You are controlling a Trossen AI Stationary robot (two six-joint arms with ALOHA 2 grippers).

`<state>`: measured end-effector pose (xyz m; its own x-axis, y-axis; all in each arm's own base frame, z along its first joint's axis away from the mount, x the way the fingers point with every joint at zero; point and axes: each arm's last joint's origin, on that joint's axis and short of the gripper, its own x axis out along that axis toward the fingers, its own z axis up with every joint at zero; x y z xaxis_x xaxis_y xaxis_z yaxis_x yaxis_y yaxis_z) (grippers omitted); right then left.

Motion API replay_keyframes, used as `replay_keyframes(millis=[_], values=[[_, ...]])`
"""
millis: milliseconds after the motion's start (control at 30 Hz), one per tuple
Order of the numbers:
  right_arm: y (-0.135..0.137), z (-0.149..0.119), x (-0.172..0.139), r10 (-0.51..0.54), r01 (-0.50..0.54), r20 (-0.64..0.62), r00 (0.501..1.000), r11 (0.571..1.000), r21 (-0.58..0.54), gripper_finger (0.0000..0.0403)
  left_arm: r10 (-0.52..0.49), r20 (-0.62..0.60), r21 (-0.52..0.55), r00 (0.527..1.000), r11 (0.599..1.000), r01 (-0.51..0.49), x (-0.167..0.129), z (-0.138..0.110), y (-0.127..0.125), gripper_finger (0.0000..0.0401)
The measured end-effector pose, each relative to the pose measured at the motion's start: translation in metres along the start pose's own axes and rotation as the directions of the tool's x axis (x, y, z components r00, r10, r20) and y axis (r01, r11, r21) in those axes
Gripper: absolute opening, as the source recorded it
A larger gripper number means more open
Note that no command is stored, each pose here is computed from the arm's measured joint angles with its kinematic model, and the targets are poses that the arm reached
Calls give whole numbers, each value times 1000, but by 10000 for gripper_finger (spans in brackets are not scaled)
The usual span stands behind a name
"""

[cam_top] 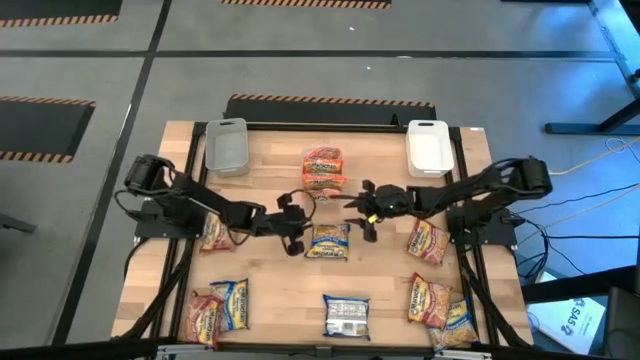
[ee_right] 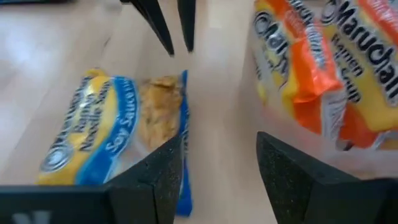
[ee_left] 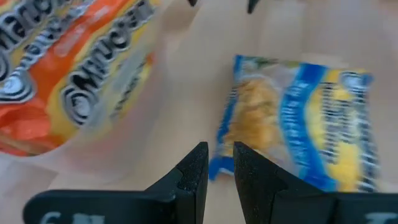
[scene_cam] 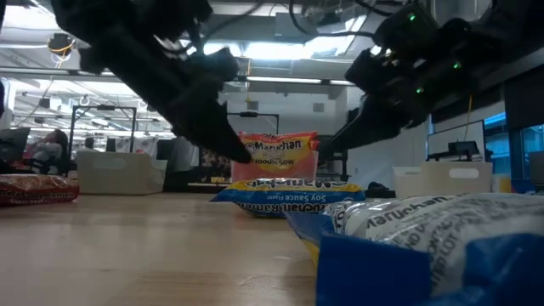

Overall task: Sort Maruchan noodles
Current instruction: Adjust the transparent bin on the table

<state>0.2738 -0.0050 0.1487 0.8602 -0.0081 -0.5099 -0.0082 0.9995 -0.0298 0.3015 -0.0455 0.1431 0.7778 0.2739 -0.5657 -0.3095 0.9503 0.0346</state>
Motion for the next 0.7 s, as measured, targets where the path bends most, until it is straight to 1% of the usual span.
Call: replay_keyframes(millis=[100,200,400,467,567,700], values=[[-7,-1,6,-20,20,12,1000,1000,4,181,31,-15,-12,999,999,-31,7,-2,8,69],[-14,-6,13,-40,40,-22,999,999,14,177,61,-21,-27,998,998,-61,11,0,17,69],[-30,-7,24,-85,86,-42,996,996,35,177,116,-23,-30,993,993,-117,17,3,35,69],[-37,-5,25,-108,109,-26,994,993,45,177,131,-26,-37,991,991,-132,19,4,40,69],[-46,-2,24,-134,134,9,991,989,61,177,149,-32,-16,988,989,-149,21,5,47,69],[-56,-2,23,-154,152,25,988,985,76,177,173,-39,4,984,985,-173,23,6,56,69]])
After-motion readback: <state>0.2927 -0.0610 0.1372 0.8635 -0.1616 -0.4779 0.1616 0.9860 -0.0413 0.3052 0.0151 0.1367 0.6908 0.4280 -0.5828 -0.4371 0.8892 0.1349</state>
